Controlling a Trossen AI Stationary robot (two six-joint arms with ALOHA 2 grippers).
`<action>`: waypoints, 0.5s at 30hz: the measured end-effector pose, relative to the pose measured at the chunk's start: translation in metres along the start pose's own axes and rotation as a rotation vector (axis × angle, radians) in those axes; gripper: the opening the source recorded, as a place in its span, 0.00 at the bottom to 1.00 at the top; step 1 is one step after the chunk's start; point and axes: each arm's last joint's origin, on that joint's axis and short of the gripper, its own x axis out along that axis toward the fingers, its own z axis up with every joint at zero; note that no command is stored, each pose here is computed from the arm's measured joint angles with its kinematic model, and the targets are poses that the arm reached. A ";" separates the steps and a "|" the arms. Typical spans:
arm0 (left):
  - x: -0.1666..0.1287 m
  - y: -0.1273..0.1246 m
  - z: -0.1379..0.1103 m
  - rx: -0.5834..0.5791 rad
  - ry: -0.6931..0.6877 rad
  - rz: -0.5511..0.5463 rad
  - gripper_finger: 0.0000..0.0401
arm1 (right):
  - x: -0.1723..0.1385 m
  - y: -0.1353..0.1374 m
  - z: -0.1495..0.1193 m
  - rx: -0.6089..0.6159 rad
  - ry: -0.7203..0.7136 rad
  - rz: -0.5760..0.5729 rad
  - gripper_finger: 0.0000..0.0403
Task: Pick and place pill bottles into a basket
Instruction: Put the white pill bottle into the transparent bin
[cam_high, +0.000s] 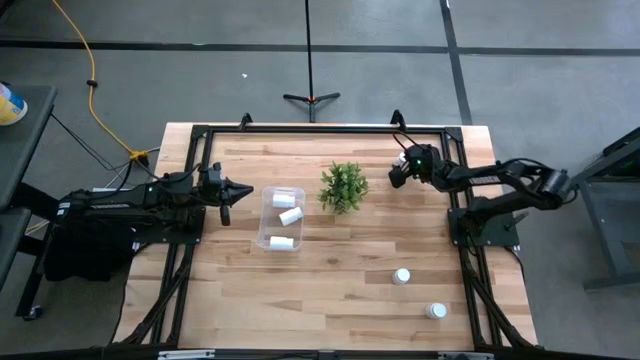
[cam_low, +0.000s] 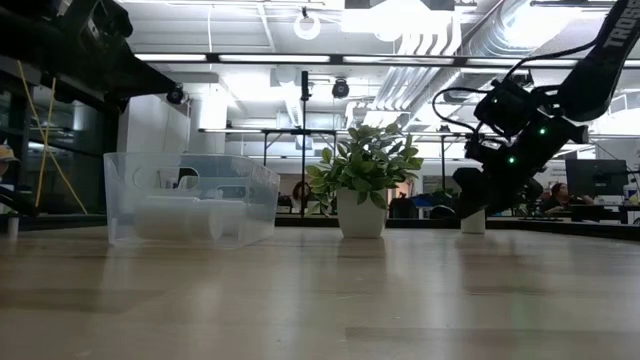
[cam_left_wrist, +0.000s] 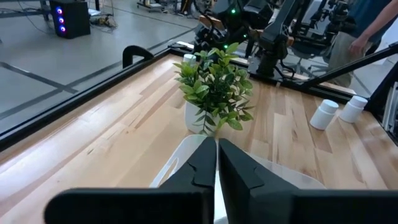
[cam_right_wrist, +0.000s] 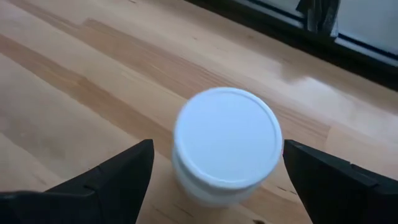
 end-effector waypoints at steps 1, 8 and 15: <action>0.000 0.000 0.000 0.000 0.001 0.000 0.13 | 0.001 -0.001 0.000 0.008 0.003 -0.002 0.86; 0.000 0.000 0.000 0.001 0.005 0.000 0.05 | 0.006 -0.006 -0.001 0.093 0.006 -0.027 0.86; 0.000 0.000 0.000 0.001 0.004 0.000 0.10 | 0.007 -0.006 -0.001 0.114 -0.004 -0.033 0.86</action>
